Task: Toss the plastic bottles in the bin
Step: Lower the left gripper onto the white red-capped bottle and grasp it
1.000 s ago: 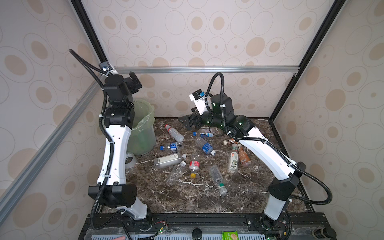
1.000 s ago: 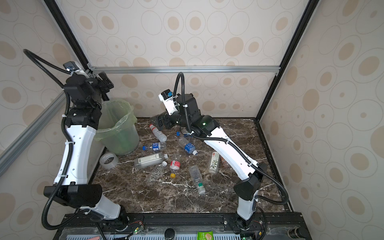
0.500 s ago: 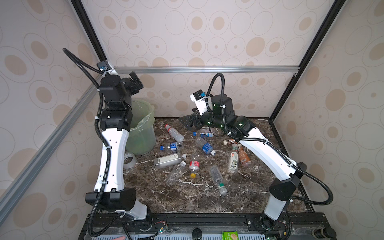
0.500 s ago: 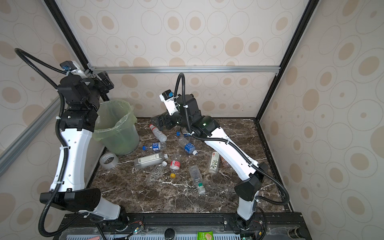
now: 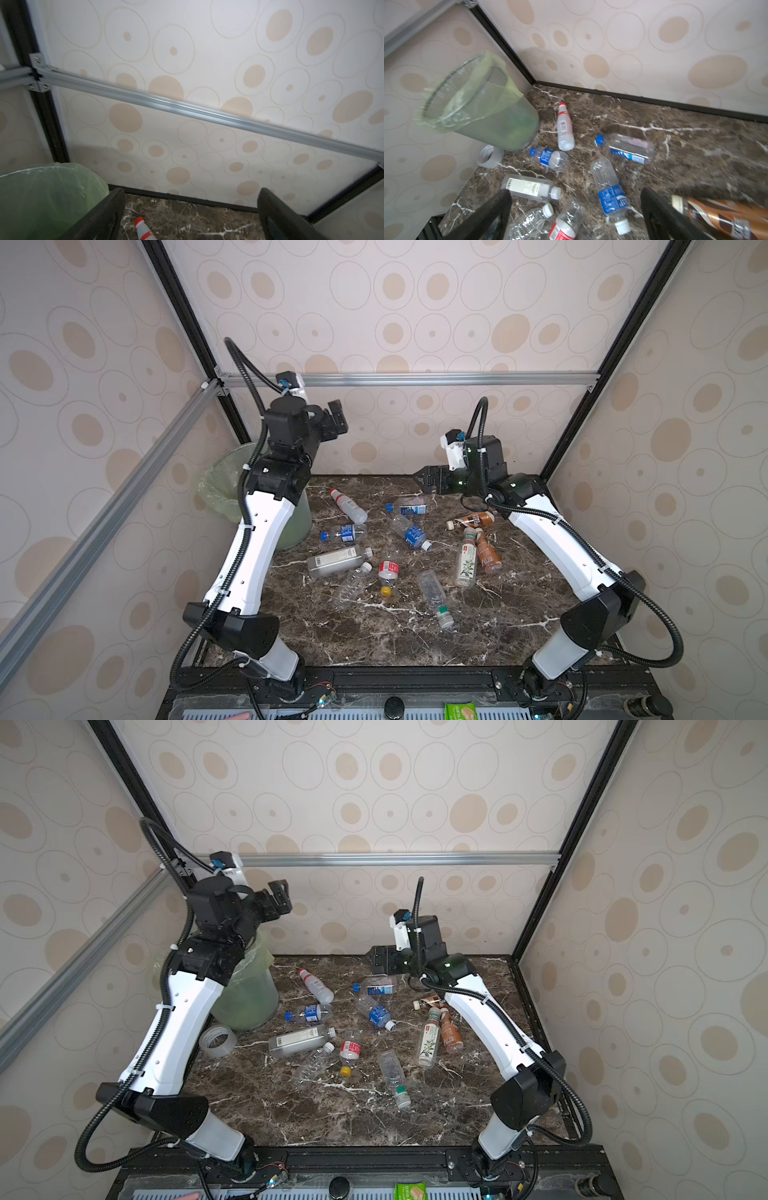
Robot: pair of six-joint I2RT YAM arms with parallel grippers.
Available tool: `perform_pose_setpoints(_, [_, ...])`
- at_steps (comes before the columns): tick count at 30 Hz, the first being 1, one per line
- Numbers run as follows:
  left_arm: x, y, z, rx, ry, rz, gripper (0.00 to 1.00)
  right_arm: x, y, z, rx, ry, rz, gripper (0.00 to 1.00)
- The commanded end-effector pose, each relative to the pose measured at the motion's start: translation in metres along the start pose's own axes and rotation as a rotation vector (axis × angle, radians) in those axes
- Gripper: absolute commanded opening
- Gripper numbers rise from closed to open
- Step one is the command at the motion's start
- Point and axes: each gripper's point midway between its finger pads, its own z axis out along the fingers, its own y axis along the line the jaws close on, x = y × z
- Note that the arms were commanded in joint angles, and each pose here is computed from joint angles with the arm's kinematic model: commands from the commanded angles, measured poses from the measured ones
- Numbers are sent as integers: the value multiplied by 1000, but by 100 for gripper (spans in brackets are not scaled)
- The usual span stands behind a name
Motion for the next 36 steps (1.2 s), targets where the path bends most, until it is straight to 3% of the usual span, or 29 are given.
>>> perform_pose_setpoints(1, [45,-18,13,30,111,42,99,10,-13,-18,29,7,36,100])
perform_pose_setpoints(9, [164,-21,63,-57,402,22,99,33,-31,-23,55,45,50,100])
perform_pose_setpoints(18, [262,21,93,-302,536,-125,99,41,-29,-27,42,58,55,100])
perform_pose_setpoints(27, [329,52,124,-387,677,-273,99,49,-26,-25,11,75,101,100])
perform_pose_setpoints(36, [368,86,120,-457,728,-379,99,64,-29,-18,6,103,127,100])
